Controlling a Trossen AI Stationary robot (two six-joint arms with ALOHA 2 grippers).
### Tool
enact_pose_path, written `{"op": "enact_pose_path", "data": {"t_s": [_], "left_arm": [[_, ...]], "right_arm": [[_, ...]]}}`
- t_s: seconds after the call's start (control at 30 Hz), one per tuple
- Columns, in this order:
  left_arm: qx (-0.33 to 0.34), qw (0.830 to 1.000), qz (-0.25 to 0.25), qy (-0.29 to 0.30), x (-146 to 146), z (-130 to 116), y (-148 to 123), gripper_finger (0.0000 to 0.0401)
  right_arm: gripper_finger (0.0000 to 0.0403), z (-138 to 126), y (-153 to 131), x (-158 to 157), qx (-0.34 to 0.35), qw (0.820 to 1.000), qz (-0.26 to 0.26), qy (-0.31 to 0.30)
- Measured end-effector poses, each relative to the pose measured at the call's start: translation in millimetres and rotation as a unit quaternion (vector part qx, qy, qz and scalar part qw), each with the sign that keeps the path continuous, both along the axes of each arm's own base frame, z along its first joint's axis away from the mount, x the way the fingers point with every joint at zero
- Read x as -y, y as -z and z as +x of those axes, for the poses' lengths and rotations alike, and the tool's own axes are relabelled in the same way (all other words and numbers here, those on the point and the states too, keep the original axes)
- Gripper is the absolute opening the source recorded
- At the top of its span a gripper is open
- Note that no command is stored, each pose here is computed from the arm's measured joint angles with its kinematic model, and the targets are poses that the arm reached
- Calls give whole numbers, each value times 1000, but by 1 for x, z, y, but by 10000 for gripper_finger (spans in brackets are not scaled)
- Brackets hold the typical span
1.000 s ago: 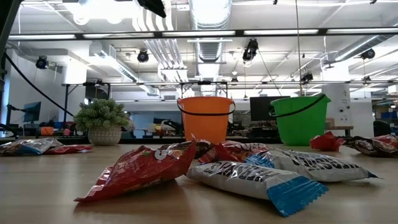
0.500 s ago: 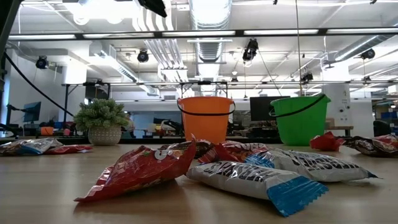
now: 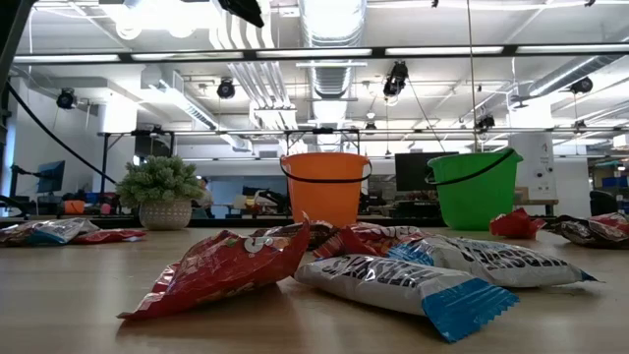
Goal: Organize candy in baskets
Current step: Put the brown chocolate bar into the black bucket
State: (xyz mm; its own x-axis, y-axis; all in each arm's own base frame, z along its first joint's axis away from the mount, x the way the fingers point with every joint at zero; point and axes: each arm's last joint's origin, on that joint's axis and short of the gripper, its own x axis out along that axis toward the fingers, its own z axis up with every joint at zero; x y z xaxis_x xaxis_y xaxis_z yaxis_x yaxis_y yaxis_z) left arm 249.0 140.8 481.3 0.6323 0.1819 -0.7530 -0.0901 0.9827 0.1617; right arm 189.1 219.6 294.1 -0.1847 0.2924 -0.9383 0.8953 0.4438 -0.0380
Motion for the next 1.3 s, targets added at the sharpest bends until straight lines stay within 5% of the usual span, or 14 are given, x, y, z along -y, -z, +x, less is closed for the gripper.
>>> {"op": "enact_pose_path", "data": {"t_s": [0.57, 0.97, 1.3], "left_arm": [[-1, 1000, 3, 3, 0, 0, 0, 201], [-2, 1000, 8, 8, 0, 0, 0, 201], [-14, 999, 28, -11, -2, -1, 0, 201]], "right_arm": [[34, -5, 17, 6, -32, 999, -35, -1], [34, -4, 13, 3, -25, 999, 15, -17], [34, -4, 13, 4, -19, 1000, -3, -10]]}}
